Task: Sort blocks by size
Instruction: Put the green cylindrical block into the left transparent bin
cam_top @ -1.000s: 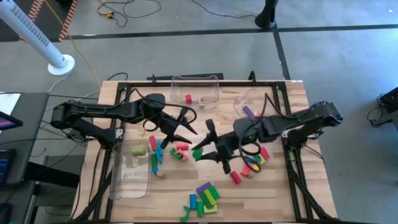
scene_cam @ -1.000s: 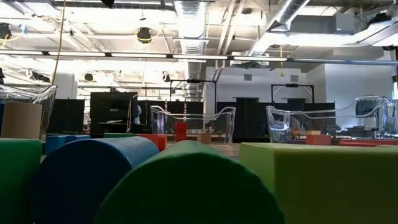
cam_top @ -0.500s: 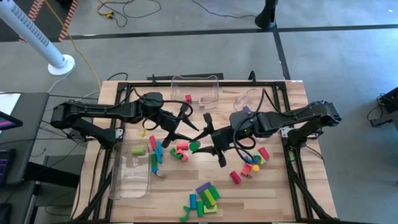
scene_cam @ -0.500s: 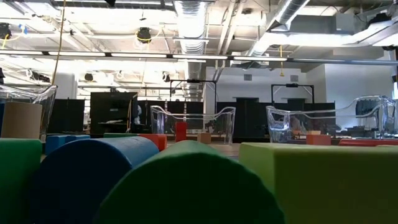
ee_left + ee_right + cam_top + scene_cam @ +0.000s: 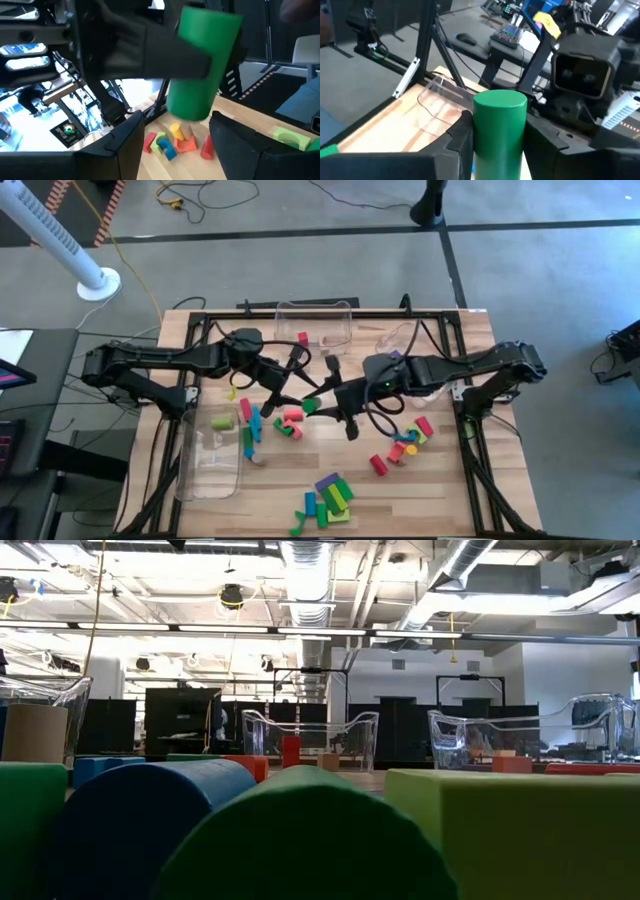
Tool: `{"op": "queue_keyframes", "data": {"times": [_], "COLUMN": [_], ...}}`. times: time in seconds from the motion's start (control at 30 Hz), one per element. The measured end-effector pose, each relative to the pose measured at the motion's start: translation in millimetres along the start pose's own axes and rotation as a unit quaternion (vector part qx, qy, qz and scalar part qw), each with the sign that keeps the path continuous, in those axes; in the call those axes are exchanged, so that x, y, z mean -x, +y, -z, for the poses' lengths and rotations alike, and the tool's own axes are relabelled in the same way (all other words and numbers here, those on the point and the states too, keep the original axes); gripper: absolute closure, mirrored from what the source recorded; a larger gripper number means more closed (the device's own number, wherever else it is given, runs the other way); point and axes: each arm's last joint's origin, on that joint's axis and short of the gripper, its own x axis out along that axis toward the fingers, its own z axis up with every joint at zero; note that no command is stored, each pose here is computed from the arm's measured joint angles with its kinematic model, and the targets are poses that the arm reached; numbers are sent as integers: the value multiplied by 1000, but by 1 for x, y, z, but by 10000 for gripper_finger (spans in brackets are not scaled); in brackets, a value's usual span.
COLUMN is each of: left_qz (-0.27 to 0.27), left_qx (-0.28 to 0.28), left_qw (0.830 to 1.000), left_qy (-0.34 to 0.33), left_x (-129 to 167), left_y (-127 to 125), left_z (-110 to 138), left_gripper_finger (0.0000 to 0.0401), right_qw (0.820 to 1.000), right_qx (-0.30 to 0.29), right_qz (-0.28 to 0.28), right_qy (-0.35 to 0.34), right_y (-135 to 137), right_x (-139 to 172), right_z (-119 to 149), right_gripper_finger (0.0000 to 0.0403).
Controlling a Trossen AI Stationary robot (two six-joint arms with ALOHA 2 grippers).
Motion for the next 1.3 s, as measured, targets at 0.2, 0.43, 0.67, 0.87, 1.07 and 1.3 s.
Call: {"op": "queue_keyframes", "data": {"times": [0.2,0.43,0.67,0.87,1.07,1.3], "left_qz": [0,-6,-27,-39,-45,-43], "left_qx": [2,6,11,15,6,8], "left_qw": [1000,1000,1000,999,999,999], "left_qy": [0,-9,-5,6,9,15], "left_x": [0,-2,-2,-2,-2,-2], "left_y": [0,-2,-1,-1,0,-1], "left_z": [0,-4,-4,-3,-3,-1], "left_gripper_finger": [187,187,192,219,256,276], "right_qw": [1000,999,998,997,997,997], "right_qx": [12,21,31,36,33,28], "right_qz": [20,37,53,58,60,60], "right_qy": [11,21,33,31,31,45], "right_y": [-2,-6,-7,-7,-8,-7], "right_x": [0,0,-10,-11,-11,-11], "right_z": [1,3,10,10,10,12], "right_gripper_finger": [245,245,245,245,243,225]}}
